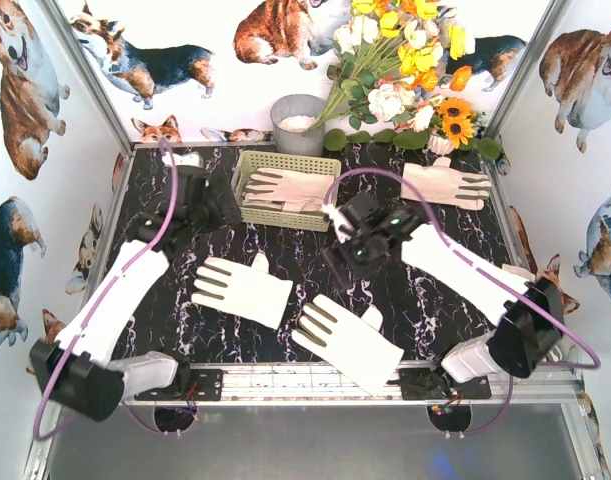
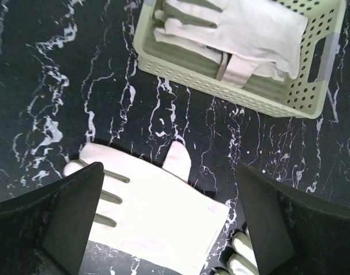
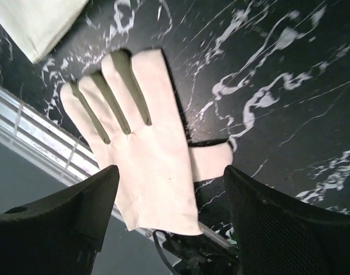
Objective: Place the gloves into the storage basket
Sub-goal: Adjust the glove at the center of the board.
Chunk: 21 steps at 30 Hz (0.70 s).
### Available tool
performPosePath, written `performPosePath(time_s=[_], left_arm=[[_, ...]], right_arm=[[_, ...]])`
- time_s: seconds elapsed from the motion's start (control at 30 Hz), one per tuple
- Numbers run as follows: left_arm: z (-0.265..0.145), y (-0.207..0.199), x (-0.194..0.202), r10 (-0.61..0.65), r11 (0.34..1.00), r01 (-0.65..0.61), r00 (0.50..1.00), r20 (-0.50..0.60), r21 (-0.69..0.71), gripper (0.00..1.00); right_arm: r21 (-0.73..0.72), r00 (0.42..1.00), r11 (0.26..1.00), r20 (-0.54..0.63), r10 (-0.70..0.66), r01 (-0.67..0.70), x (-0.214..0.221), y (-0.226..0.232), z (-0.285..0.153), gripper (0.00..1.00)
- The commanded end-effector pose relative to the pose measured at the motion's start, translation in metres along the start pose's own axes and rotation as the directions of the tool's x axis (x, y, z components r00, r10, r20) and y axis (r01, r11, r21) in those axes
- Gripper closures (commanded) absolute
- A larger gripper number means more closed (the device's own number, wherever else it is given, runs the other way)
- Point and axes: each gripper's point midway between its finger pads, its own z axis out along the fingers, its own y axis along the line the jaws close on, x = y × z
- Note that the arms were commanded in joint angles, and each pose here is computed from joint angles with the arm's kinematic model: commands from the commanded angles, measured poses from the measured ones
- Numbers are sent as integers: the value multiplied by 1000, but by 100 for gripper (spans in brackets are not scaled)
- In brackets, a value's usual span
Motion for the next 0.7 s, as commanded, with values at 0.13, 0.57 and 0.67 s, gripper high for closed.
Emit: performPosePath(time_s=[0.13,0.57,0.67], left_arm=[[-54,21,6,-20,1000,20,999,51,13,8],[-89,9,61,-30,983,53,991,-133,177,7],[-91,10,63,-25,983,51,989,-143,178,7]], right_arm=[[142,960,973,-191,207,-181,51,-5,49,32],[128,894,917,-205,398,-379,97,4,66,35],[137,897,916,-195,397,-376,103,0,70,40]])
